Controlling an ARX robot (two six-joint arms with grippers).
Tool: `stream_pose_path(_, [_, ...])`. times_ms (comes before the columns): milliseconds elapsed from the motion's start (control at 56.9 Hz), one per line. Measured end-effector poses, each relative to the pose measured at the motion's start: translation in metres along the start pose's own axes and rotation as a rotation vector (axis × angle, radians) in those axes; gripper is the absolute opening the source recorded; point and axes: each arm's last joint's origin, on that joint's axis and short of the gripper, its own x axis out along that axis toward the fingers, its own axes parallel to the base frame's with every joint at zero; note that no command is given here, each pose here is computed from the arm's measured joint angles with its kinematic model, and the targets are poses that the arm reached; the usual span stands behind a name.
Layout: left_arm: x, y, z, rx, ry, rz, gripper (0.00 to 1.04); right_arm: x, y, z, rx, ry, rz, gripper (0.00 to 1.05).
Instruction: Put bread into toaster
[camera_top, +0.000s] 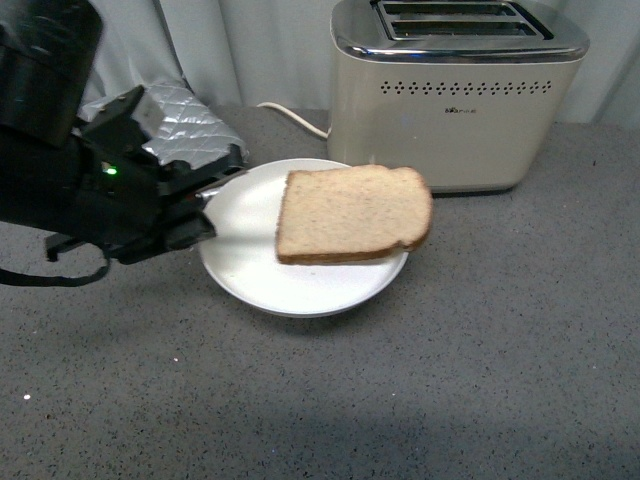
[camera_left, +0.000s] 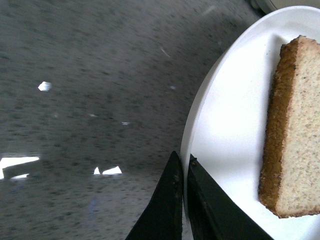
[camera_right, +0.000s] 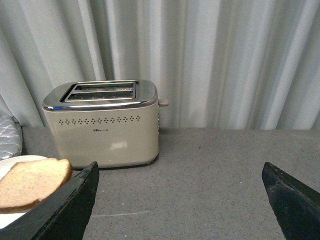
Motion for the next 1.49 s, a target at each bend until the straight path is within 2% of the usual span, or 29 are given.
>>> stream_pose_path(228, [0.038, -0.048, -0.018, 0.068, 0.058, -0.041, 0.03, 0.000, 0.000, 0.000, 0.000, 0.000, 0.000, 0.95])
stream_pose_path(702, [0.074, -0.074, -0.036, 0.126, 0.168, -0.039, 0.04, 0.000, 0.000, 0.000, 0.000, 0.000, 0.000, 0.95])
stream_pose_path(790, [0.074, -0.074, -0.036, 0.130, 0.168, -0.030, 0.22, 0.000, 0.000, 0.000, 0.000, 0.000, 0.000, 0.95])
stream_pose_path(948, [0.065, -0.069, -0.029, 0.115, 0.134, -0.028, 0.43, 0.000, 0.000, 0.000, 0.000, 0.000, 0.000, 0.95])
stream_pose_path(1019, [0.054, -0.067, -0.021, 0.105, 0.080, -0.040, 0.53, 0.000, 0.000, 0.000, 0.000, 0.000, 0.000, 0.95])
stream_pose_path(1177, [0.015, -0.063, -0.001, 0.092, -0.112, -0.052, 0.79, 0.000, 0.000, 0.000, 0.000, 0.000, 0.000, 0.95])
stream_pose_path(1300, [-0.020, -0.059, 0.004, 0.172, -0.343, -0.002, 0.98, 0.000, 0.000, 0.000, 0.000, 0.000, 0.000, 0.95])
stream_pose_path(1423, [-0.051, -0.047, -0.003, 0.198, -0.474, 0.036, 0.98, 0.000, 0.000, 0.000, 0.000, 0.000, 0.000, 0.95])
stream_pose_path(1493, [-0.064, -0.038, -0.013, 0.199, -0.500, 0.056, 0.98, 0.000, 0.000, 0.000, 0.000, 0.000, 0.000, 0.95])
